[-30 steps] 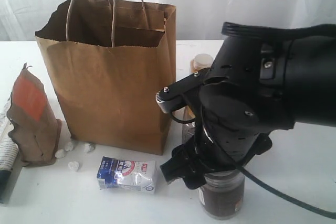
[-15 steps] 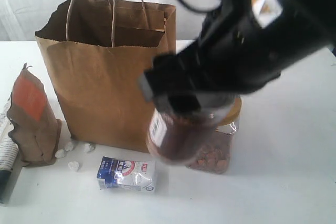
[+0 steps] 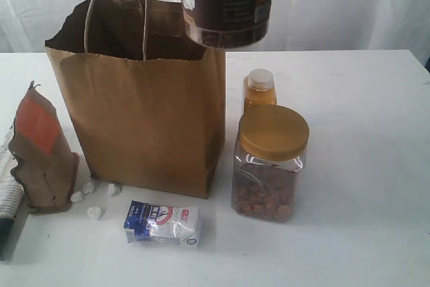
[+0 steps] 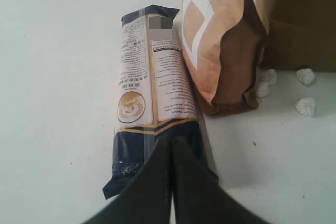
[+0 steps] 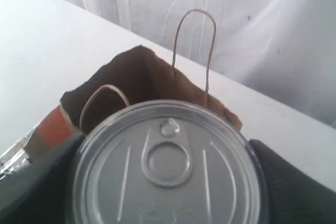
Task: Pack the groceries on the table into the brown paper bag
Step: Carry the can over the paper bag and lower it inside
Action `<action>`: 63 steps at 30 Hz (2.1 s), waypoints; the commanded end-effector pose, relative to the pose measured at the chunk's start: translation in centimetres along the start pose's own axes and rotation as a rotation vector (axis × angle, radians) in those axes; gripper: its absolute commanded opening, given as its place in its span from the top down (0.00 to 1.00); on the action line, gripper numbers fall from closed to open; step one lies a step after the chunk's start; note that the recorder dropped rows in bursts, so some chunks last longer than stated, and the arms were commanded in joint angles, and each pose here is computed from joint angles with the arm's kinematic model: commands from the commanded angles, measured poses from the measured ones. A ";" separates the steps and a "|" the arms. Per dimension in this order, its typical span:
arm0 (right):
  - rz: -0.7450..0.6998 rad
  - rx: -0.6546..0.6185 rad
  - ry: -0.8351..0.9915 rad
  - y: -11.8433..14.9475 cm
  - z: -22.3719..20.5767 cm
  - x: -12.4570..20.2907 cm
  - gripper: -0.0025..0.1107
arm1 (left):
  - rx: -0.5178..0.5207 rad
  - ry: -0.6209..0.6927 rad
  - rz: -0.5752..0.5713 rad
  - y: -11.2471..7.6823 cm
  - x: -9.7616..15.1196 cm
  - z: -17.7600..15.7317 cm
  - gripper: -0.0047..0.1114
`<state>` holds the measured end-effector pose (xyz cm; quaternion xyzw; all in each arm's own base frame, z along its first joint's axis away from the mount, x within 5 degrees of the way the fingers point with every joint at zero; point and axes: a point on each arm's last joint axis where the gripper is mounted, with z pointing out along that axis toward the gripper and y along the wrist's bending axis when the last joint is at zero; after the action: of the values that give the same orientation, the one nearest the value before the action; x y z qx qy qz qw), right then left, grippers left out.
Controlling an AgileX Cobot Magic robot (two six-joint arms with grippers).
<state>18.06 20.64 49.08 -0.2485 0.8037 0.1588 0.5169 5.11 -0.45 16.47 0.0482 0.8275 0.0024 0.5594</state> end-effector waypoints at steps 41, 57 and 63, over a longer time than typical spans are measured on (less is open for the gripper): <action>-0.205 0.250 -0.044 1.6 15.6 2.9 0.42 | -0.001 -0.009 -0.012 0.0 -0.1 0.0 0.96; -0.201 0.261 -0.031 1.5 15.6 3.0 0.42 | -0.001 -0.009 -0.012 0.0 -0.1 0.0 0.96; -0.210 0.279 0.005 1.5 16.6 3.7 0.42 | -0.001 -0.009 -0.012 0.0 -0.1 0.0 0.96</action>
<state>27.90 29.78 38.50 -0.2577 0.7962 0.0057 0.5474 5.11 -0.45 16.47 0.0482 0.8275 0.0024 0.5594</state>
